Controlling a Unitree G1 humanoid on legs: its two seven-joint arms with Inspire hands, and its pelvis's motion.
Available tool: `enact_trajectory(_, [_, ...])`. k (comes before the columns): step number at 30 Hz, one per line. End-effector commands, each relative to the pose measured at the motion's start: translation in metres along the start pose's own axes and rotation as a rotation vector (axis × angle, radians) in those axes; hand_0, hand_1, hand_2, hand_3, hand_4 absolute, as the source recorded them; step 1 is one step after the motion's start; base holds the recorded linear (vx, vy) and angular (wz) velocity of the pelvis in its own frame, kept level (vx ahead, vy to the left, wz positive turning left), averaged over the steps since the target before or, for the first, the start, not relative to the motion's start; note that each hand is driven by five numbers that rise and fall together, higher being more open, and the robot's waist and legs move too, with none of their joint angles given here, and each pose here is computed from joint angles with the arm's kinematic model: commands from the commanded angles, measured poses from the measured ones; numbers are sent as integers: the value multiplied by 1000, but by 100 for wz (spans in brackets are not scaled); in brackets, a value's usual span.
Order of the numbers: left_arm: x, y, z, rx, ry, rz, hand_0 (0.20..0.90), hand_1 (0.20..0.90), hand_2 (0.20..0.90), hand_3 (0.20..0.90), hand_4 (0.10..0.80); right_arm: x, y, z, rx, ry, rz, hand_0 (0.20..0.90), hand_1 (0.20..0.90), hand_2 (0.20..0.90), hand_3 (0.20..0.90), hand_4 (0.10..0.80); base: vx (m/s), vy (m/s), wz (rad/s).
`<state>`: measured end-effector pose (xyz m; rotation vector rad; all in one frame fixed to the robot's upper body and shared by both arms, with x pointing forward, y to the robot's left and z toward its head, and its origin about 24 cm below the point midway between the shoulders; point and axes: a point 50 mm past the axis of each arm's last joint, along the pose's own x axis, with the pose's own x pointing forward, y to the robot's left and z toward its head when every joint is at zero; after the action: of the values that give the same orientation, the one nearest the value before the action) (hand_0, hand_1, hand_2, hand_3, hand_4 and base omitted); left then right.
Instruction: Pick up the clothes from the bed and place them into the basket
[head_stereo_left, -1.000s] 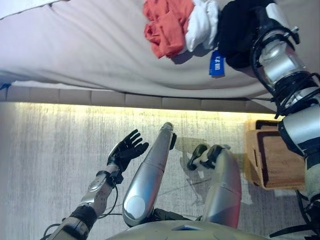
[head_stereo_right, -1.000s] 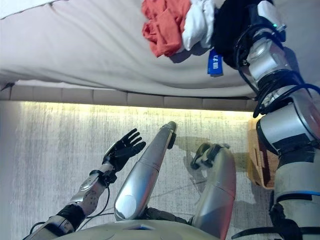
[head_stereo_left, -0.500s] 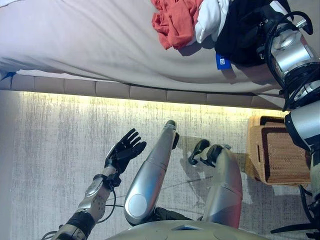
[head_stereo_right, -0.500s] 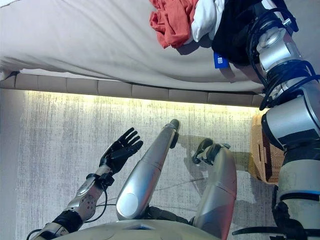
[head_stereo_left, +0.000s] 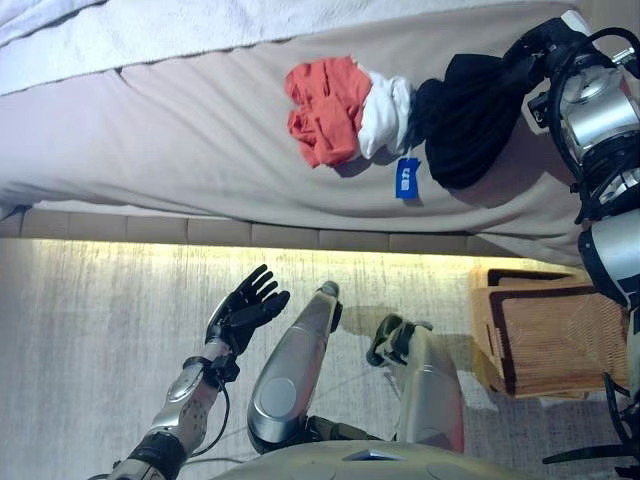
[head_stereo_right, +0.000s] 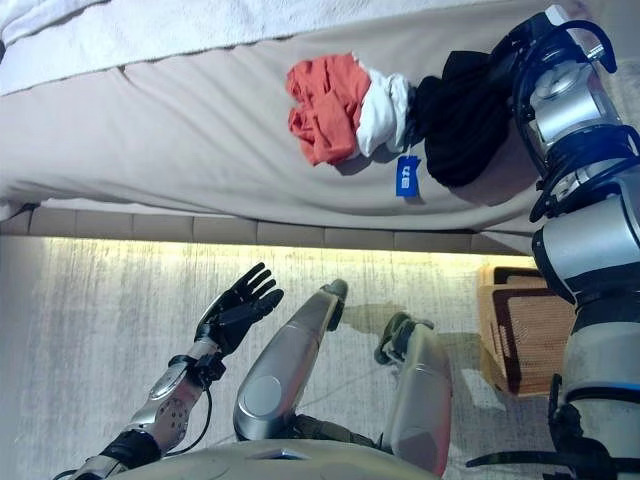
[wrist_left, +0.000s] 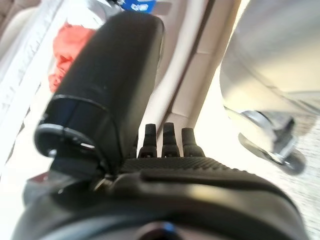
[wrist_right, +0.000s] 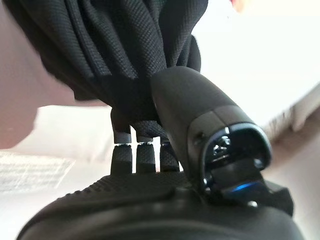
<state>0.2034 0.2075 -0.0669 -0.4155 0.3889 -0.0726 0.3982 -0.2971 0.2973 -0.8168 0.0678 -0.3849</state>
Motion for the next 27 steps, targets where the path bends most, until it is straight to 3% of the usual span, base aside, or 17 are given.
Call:
enact_trajectory(1, [-18, 3, -12, 26, 20, 6, 900, 900, 900, 900, 800, -5, -31, -13, -21, -66, -124, 300, 300, 300, 200, 100, 79, -25, -19])
enact_trajectory(16, [-10, 2, -22, 43, 89, 59, 900, 900, 900, 900, 800, -18, -52, -45, 224, -150, -176, 300, 300, 300, 200, 100, 45, -15, -19])
enact_trajectory(27, [-11, 15, -37, -28, 154, 206, 900, 900, 900, 900, 800, -35, -63, -64, 332, -221, -174, 300, 300, 300, 200, 100, 51, -2, -23])
